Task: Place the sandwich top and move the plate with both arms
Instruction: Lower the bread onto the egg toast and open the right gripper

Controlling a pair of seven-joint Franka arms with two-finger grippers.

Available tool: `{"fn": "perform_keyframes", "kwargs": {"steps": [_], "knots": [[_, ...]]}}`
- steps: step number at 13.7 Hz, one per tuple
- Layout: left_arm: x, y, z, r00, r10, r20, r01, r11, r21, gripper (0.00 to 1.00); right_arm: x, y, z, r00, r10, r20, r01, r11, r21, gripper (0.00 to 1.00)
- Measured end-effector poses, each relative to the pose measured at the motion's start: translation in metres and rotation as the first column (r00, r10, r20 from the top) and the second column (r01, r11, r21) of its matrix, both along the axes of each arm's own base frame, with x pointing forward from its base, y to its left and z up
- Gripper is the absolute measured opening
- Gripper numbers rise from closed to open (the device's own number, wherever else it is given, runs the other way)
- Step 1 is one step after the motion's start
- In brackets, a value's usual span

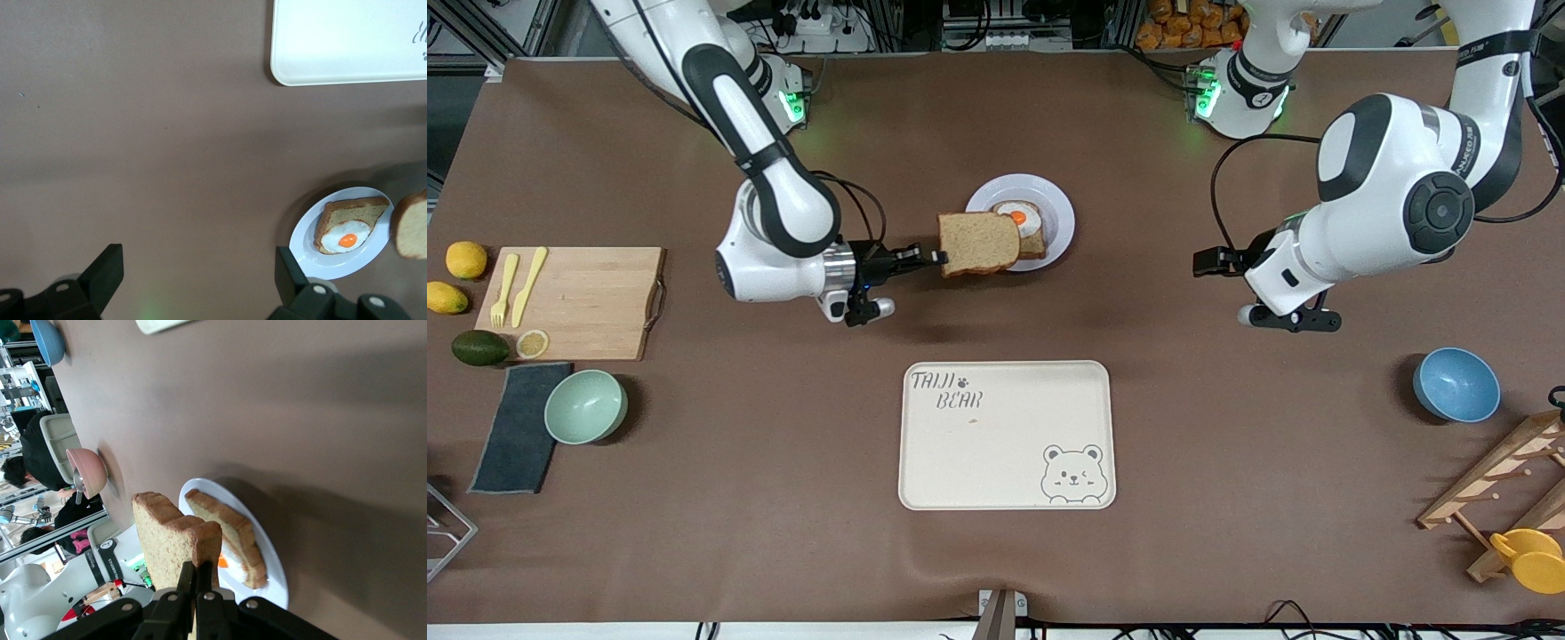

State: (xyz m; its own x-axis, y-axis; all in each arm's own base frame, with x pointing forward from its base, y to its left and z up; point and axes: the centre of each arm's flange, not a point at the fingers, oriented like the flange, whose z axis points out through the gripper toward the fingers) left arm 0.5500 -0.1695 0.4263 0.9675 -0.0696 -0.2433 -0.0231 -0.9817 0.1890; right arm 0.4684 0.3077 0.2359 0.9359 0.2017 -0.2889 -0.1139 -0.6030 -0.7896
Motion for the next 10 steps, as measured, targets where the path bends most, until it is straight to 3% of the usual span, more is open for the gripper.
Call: {"fn": "perform_keyframes", "kwargs": {"steps": [5,10], "knots": [[0.0,0.0,-0.001,1.0,0.0,-0.003,0.0,1.0,0.001,1.0,-0.037,0.04,-0.01,0.999,0.042,-0.004,-0.042,0.999,-0.021,0.04],[-0.001,0.0,-0.003,1.0,0.0,-0.006,0.0,1.0,0.001,1.0,-0.051,0.043,-0.022,0.999,0.046,0.008,-0.046,0.997,-0.063,0.04]]}}
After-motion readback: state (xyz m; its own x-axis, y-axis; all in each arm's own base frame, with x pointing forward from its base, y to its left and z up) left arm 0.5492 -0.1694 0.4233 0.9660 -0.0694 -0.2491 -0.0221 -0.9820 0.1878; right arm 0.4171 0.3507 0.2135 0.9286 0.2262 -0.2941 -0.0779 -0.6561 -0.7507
